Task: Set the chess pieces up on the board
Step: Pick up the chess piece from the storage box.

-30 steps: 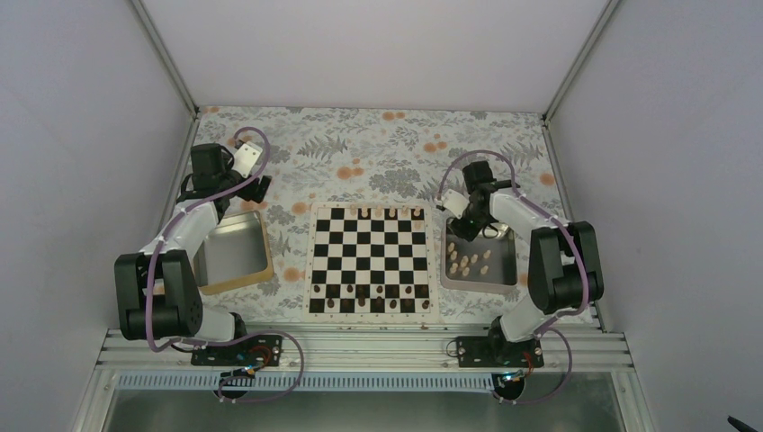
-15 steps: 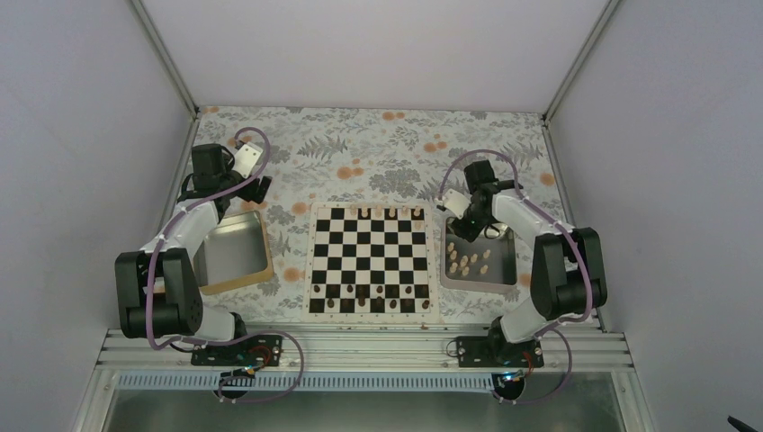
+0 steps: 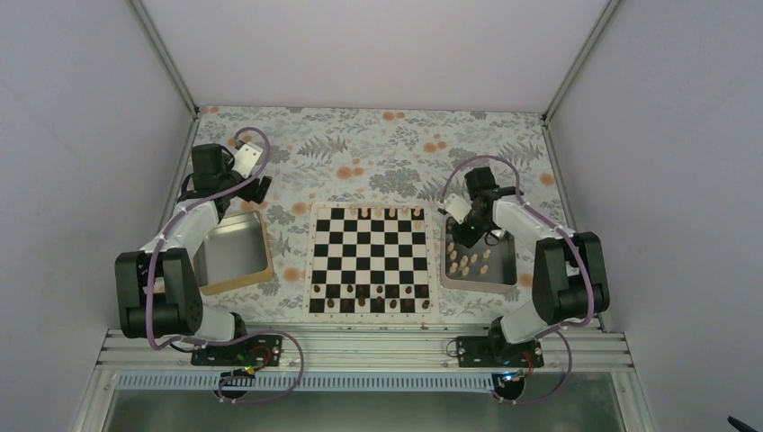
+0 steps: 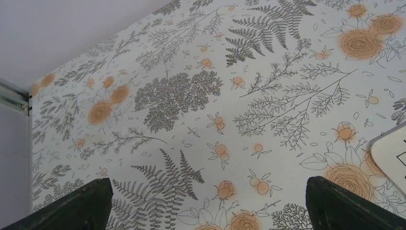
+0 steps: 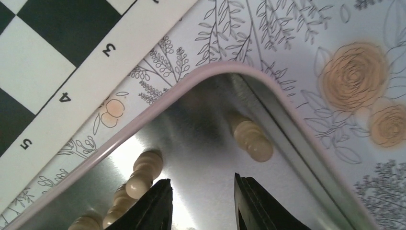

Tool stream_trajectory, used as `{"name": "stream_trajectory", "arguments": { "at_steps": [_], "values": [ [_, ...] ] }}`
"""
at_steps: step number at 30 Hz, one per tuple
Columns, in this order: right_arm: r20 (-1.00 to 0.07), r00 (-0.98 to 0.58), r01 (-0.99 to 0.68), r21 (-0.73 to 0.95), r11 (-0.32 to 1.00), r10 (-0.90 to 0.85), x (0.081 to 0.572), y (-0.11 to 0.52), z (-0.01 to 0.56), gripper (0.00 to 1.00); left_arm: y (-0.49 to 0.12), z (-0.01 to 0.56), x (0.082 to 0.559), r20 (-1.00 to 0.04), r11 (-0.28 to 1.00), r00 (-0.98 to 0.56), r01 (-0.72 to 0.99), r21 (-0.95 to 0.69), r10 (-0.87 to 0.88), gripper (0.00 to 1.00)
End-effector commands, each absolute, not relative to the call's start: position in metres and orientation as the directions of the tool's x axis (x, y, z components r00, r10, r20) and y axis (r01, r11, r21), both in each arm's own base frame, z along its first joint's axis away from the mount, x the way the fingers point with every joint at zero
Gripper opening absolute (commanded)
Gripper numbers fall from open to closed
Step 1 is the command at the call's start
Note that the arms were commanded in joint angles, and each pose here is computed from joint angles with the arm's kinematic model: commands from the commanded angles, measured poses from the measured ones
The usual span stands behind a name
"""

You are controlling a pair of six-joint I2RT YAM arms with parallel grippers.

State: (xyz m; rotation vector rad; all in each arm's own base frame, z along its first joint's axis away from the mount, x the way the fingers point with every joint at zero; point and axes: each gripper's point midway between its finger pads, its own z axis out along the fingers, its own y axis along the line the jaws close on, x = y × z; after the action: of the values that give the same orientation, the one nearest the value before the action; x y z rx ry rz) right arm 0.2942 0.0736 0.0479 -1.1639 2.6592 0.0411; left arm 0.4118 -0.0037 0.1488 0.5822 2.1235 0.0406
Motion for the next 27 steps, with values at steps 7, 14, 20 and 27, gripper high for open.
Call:
{"name": "stream_trajectory", "arguments": {
  "at_steps": [7, 14, 20, 27],
  "values": [
    [-0.349, -0.732, -0.606, -0.059, 0.793, -0.585, 0.301, 0.079, 0.05, 0.31, -0.007, 0.155, 0.418, -0.789, 0.885, -0.454, 0.405, 0.231, 0.414, 1.0],
    [-0.388, -0.748, -0.553, -0.084, 0.829, -0.538, 0.312, 0.075, 0.053, 0.3, -0.008, 0.154, 0.418, -0.79, 0.884, -0.454, 0.409, 0.225, 0.412, 1.0],
    [-0.392, -0.764, -0.513, -0.112, 0.851, -0.513, 0.317, 0.065, 0.052, 0.28, -0.008, 0.153, 0.419, -0.789, 0.884, -0.456, 0.409, 0.224, 0.411, 1.0],
    [-0.374, -0.775, -0.498, -0.132, 0.857, -0.508, 0.321, 0.059, 0.044, 0.28, -0.009, 0.152, 0.419, -0.789, 0.883, -0.458, 0.415, 0.218, 0.41, 1.0]
  ]
}}
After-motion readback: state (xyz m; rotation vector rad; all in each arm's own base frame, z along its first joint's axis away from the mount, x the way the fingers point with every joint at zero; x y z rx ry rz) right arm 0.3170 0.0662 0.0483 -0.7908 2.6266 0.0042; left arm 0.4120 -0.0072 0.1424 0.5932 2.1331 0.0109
